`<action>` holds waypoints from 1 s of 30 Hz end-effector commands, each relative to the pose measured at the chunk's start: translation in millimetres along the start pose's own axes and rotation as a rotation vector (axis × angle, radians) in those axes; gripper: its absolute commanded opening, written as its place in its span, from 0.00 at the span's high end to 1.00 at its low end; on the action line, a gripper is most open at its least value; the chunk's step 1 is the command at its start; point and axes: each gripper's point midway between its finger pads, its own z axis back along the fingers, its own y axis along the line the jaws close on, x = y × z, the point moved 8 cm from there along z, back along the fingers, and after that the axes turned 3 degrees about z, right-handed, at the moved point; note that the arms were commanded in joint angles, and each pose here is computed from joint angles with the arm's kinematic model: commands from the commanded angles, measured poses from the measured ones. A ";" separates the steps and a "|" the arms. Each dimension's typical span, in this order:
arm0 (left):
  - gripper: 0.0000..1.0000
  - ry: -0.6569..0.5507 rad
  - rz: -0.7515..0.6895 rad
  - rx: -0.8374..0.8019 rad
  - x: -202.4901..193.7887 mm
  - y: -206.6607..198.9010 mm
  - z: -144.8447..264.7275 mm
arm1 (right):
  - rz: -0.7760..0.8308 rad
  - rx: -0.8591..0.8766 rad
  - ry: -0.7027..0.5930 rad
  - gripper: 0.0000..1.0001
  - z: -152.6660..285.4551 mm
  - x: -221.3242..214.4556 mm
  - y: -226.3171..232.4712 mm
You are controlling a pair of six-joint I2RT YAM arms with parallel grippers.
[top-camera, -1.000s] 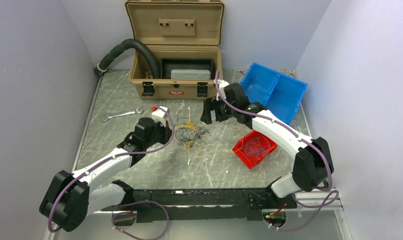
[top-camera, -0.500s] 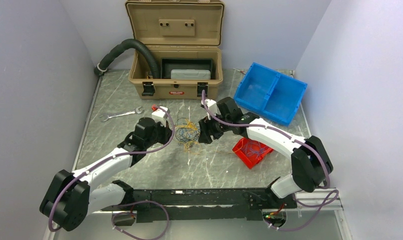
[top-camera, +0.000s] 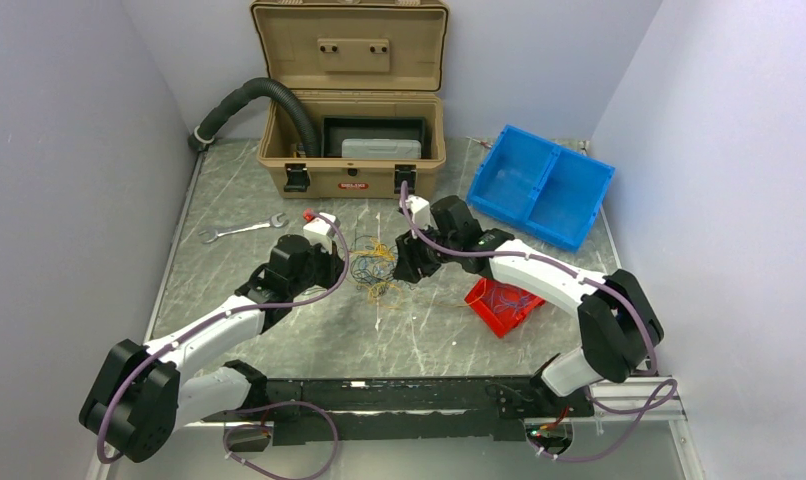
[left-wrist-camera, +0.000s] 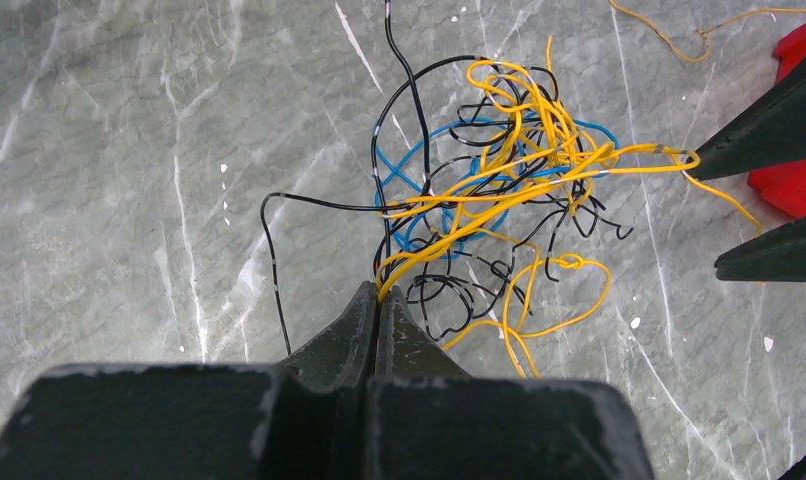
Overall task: Untangle the cables
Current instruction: Untie the cable.
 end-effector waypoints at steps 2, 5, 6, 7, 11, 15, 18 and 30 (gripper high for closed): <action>1.00 -0.048 -0.009 -0.020 10.5 -3.1 0.1 | 0.025 -0.014 -0.033 0.64 -8.9 9.9 2.1; 1.00 -0.048 -0.001 -0.013 10.2 -2.6 0.1 | 0.022 -0.078 -0.074 0.97 -1.9 14.0 -0.5; 1.00 -0.047 0.004 -0.006 10.0 -1.8 0.4 | 0.011 -0.127 -0.099 1.00 2.9 16.8 -2.8; 1.00 -0.044 0.008 0.002 9.2 -1.2 0.5 | 0.000 -0.184 -0.126 1.00 9.5 20.4 -5.4; 1.00 -0.045 0.030 0.073 8.3 5.2 2.4 | -0.082 -0.465 -0.284 1.00 55.2 37.6 -21.6; 1.00 -0.050 0.059 0.172 7.2 13.8 5.4 | -0.273 -0.760 -0.429 1.00 120.6 44.6 -53.4; 1.00 -0.056 0.086 0.243 6.6 21.4 8.3 | -0.477 -0.961 -0.494 1.00 170.7 32.5 -85.6; 1.00 -0.067 0.189 0.529 2.2 48.8 25.7 | -0.714 -1.226 -0.685 1.00 252.0 15.7 -111.5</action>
